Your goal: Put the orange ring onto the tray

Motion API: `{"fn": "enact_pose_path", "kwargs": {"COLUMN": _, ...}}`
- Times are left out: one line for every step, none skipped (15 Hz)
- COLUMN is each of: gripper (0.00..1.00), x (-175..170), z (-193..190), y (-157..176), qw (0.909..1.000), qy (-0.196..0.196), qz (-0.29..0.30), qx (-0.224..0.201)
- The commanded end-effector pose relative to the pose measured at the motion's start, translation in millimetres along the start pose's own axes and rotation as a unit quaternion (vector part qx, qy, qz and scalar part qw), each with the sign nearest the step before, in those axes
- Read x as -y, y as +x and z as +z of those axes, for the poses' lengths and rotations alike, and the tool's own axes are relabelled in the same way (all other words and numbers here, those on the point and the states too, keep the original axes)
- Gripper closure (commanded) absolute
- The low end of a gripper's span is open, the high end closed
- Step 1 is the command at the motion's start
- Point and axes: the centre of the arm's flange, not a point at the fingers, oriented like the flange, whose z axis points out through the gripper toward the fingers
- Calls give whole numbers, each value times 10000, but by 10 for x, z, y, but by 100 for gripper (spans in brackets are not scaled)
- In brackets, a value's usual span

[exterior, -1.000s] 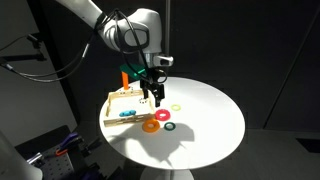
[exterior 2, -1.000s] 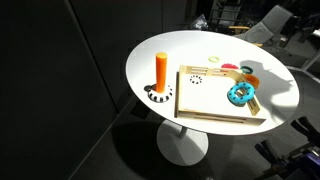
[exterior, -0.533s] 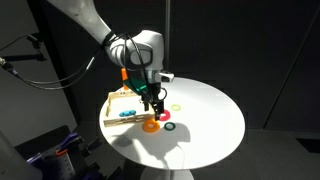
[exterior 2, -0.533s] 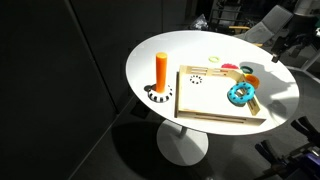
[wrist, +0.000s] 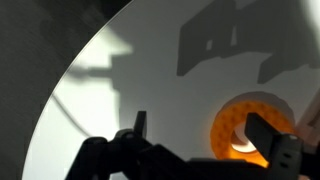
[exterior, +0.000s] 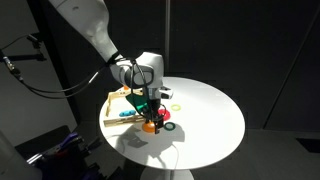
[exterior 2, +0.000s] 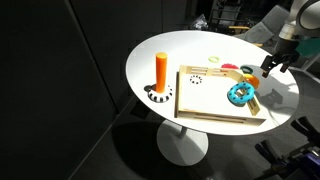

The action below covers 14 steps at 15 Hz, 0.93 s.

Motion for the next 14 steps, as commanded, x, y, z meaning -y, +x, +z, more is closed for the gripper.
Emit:
{"fn": "enact_pose_path", "kwargs": {"gripper": 0, "x": 90, "z": 138, "y": 149, "qw": 9999, "qy": -70, "qz": 43, "qx": -83}}
{"fn": "enact_pose_path", "kwargs": {"gripper": 0, "x": 116, "z": 156, "y": 180, "qw": 9999, "qy": -76, "qz": 15, "qx": -108}}
{"fn": "enact_pose_path", "kwargs": {"gripper": 0, "x": 150, "z": 165, "y": 221, "qw": 9999, "qy": -85, "qz": -10, "qx": -142}}
{"fn": "enact_pose_path", "kwargs": {"gripper": 0, "x": 182, "z": 171, "y": 259, "qw": 9998, "qy": -97, "qz": -38, "qx": -170}}
{"fn": "enact_pose_path", "kwargs": {"gripper": 0, "x": 216, "z": 183, "y": 292, "qw": 9997, "qy": -113, "qz": -67, "qx": -194}}
{"fn": "enact_pose_path", "kwargs": {"gripper": 0, "x": 247, "z": 187, "y": 322, "qw": 9997, "qy": -121, "qz": -82, "qx": -212}}
{"fn": "enact_pose_path", "kwargs": {"gripper": 0, "x": 285, "z": 211, "y": 343, "qw": 9996, "qy": -133, "qz": -95, "qx": -236}}
{"fn": "enact_pose_path", "kwargs": {"gripper": 0, "x": 320, "z": 229, "y": 362, "qw": 9996, "qy": -135, "qz": -102, "qx": -242}}
{"fn": "enact_pose_path", "kwargs": {"gripper": 0, "x": 347, "z": 245, "y": 378, "qw": 9995, "qy": -143, "qz": -112, "qx": -253}}
{"fn": "enact_pose_path", "kwargs": {"gripper": 0, "x": 367, "z": 273, "y": 382, "qw": 9995, "qy": -149, "qz": -122, "qx": -243}}
{"fn": "enact_pose_path", "kwargs": {"gripper": 0, "x": 379, "z": 294, "y": 386, "qw": 9995, "qy": -153, "qz": -123, "qx": -240}}
{"fn": "enact_pose_path", "kwargs": {"gripper": 0, "x": 374, "z": 291, "y": 395, "qw": 9995, "qy": -162, "qz": -110, "qx": -228}}
{"fn": "enact_pose_path", "kwargs": {"gripper": 0, "x": 367, "z": 303, "y": 399, "qw": 9996, "qy": -169, "qz": -93, "qx": -212}}
{"fn": "enact_pose_path", "kwargs": {"gripper": 0, "x": 357, "z": 313, "y": 405, "qw": 9996, "qy": -186, "qz": -71, "qx": -202}}
